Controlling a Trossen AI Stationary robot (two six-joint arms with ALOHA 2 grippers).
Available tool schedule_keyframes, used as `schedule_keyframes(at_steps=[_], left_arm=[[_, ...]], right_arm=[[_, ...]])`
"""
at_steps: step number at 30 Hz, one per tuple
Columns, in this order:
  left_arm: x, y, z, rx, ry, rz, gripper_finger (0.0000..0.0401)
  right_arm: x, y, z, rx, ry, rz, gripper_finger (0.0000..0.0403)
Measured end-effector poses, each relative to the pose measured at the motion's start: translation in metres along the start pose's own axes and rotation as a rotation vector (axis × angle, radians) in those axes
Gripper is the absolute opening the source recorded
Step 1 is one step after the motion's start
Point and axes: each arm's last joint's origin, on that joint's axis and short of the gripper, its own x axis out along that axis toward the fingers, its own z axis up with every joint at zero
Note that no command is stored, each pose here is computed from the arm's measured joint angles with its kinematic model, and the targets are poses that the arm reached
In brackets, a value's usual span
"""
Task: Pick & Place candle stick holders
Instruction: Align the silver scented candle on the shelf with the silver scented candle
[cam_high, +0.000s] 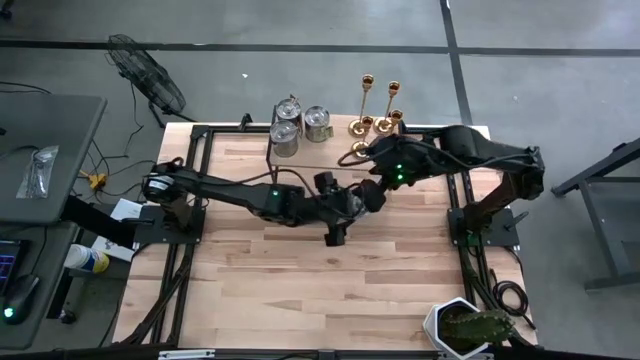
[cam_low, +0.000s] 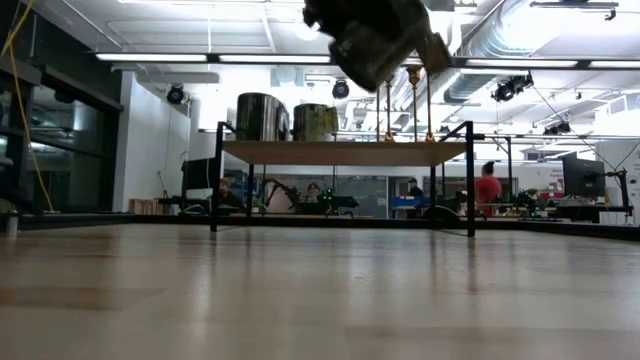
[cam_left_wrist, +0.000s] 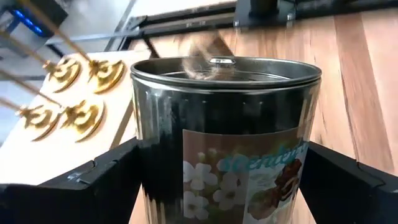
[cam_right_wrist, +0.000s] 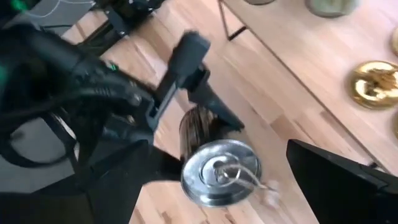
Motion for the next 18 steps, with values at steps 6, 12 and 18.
schedule_keyframes(at_steps=[6, 12, 18], left_arm=[[0.000, 0.004, 0.001, -0.086, -0.015, 0.128, 0.0353], [-0.013, 0.016, 0.003, -0.146, -0.029, 0.324, 0.0353], [-0.010, 0.027, 0.006, -0.193, -0.046, 0.359, 0.0353]], right_arm=[[-0.024, -0.009, -0.009, 0.042, -0.027, -0.043, 0.0369], [-0.061, -0.016, -0.029, 0.059, -0.150, -0.141, 0.0368], [-0.082, -0.016, -0.052, 0.031, -0.246, -0.219, 0.0368]])
